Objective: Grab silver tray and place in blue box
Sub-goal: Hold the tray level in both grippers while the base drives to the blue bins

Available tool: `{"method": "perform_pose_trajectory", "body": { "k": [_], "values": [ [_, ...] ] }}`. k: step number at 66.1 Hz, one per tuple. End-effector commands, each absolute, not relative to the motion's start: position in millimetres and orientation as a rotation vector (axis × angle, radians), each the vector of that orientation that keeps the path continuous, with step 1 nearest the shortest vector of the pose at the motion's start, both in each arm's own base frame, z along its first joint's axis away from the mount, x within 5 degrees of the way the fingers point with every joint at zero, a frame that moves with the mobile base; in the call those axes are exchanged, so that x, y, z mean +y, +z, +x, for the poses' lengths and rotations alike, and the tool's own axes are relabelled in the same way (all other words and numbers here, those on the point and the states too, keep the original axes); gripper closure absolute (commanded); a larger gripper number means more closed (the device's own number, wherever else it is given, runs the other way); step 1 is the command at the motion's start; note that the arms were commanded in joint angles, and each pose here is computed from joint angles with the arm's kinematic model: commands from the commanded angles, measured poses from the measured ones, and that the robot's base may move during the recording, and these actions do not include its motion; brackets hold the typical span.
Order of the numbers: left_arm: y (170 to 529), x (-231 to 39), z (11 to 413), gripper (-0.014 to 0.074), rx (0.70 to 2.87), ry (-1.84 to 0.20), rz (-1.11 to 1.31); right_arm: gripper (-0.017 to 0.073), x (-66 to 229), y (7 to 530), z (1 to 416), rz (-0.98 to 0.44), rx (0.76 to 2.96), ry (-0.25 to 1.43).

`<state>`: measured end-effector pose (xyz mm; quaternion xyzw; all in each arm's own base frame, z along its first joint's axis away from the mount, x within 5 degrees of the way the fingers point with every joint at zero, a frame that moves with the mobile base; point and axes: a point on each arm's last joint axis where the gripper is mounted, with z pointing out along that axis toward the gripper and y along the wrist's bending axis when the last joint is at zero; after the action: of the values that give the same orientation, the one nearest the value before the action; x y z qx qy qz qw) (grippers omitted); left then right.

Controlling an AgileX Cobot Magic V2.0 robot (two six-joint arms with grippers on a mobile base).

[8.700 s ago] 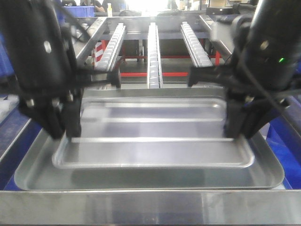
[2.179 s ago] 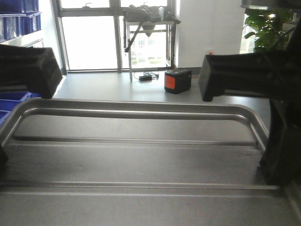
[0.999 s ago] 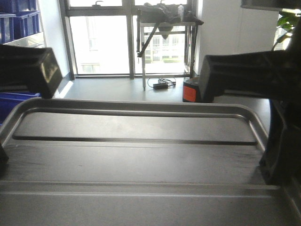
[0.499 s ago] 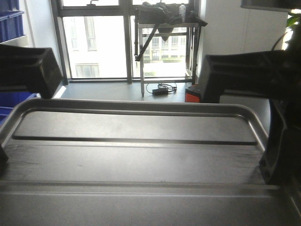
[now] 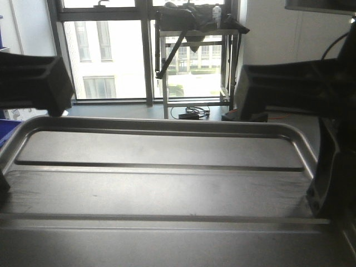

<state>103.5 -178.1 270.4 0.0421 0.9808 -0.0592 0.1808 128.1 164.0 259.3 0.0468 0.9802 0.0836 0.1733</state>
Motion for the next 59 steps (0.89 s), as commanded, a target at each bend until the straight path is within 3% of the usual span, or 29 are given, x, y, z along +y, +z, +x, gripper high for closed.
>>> {"method": "perform_pose_trajectory", "body": {
  "k": [1, 59],
  "values": [
    [282.5, -174.0, 103.9, 0.0603, 2.732, -0.160, 0.110, 0.0501, 159.6, 271.1, 129.9, 0.116, 2.730, 0.234],
    [282.5, -174.0, 103.9, 0.0603, 2.732, -0.160, 0.110, 0.0501, 159.6, 271.1, 129.9, 0.116, 2.730, 0.234]
  ]
}}
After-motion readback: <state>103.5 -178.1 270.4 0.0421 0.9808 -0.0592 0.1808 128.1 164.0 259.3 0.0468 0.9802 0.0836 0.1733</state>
